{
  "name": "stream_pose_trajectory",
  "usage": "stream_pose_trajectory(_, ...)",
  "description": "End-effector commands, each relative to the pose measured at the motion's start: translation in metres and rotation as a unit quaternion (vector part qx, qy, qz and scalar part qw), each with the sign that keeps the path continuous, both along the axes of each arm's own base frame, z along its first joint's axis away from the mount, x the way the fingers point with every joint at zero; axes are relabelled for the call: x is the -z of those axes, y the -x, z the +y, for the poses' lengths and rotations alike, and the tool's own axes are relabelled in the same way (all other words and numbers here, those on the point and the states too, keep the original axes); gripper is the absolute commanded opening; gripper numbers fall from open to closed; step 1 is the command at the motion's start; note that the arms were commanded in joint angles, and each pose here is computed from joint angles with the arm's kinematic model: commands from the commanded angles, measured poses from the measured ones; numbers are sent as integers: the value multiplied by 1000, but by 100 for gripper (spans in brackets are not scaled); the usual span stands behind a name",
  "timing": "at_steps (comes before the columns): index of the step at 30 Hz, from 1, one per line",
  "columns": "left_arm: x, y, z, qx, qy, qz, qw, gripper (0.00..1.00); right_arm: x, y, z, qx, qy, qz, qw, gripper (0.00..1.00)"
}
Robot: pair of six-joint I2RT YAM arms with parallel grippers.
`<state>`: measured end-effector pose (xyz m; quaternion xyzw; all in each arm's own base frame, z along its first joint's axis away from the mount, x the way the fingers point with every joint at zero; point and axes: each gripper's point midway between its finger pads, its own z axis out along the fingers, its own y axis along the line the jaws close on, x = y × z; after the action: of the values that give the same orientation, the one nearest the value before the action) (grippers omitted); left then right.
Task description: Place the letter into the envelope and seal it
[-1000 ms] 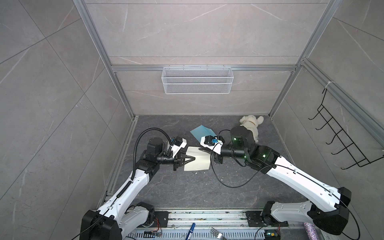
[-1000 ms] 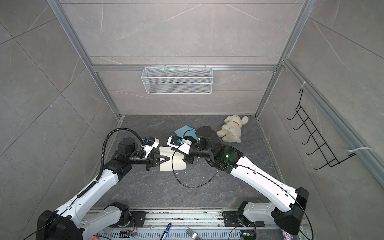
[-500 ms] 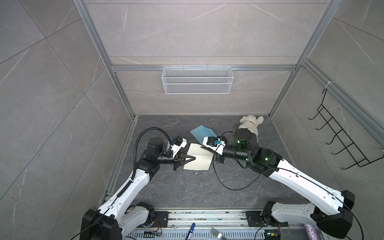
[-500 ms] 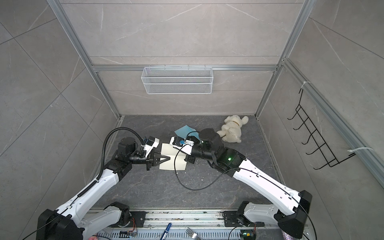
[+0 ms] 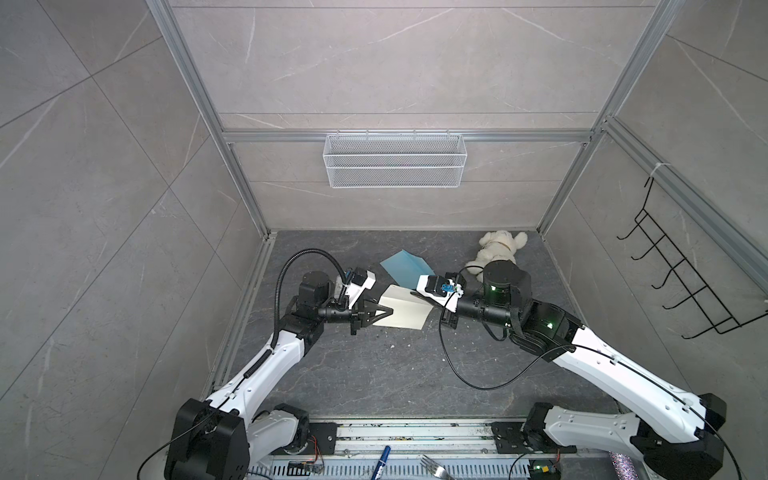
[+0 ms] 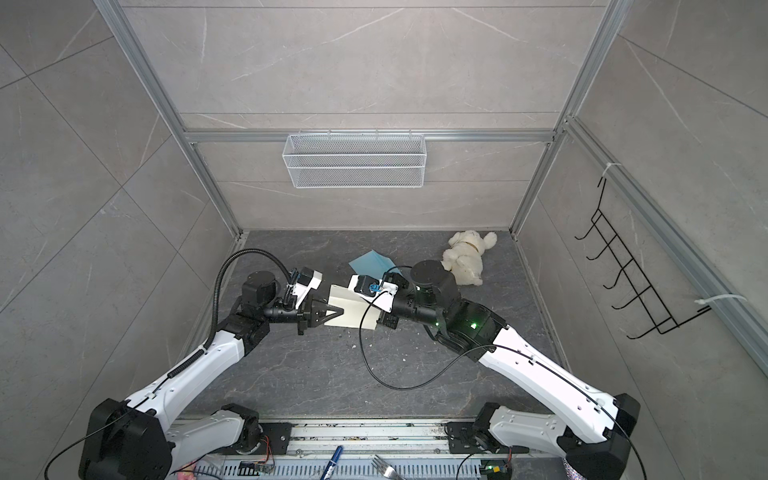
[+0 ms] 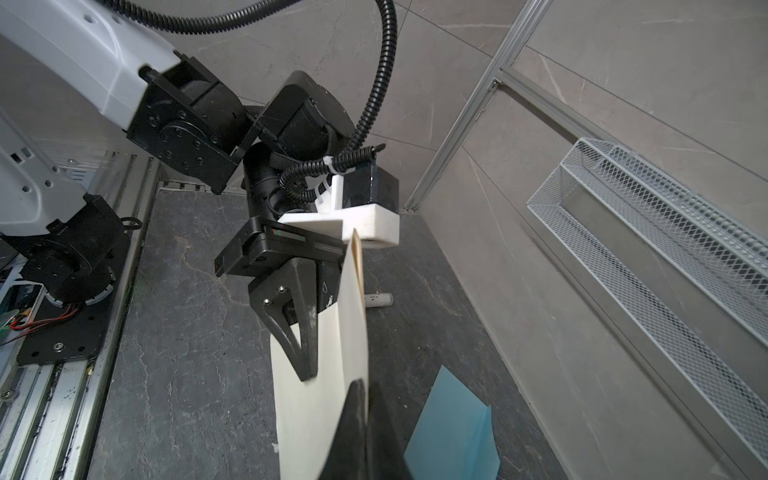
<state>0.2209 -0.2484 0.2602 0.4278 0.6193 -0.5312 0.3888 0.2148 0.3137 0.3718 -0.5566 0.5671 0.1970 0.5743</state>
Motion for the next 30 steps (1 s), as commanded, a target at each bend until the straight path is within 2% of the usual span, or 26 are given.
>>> stream_pose_trajectory(1, -11, 2, -1, 17, 18, -14, 1000, 0, 4, 1, 0, -1, 3, 4, 1000, 0)
stream_pose_trajectory(7, -16, -5, 1, -13, 17, -27, 999, 0, 8, 7, -2, -9, 15, 18, 1000, 2)
stream_pose_trajectory(9, -15, -13, 2, -42, 10, -32, 999, 0, 10, 11, -5, -13, 24, 26, 999, 15)
stream_pose_trajectory(11, -14, -16, 5, -60, 2, -50, 997, 0, 14, 16, -8, -19, 35, 36, 999, 35)
stream_pose_trajectory(14, -15, -21, 9, -87, -1, -72, 994, 0, 8, 31, -12, -42, 32, 56, 997, 58)
stream_pose_trajectory(16, -15, -20, 10, -91, -2, -89, 992, 0, -3, 43, -14, -63, 18, 67, 996, 67)
stream_pose_trajectory(21, -18, -6, 12, -73, -6, -122, 990, 0, -18, 57, -14, -90, -6, 77, 993, 73)
stream_pose_trajectory(30, -25, 20, 16, -38, 3, -182, 983, 0, 5, 35, 5, -79, 42, 98, 991, 71)
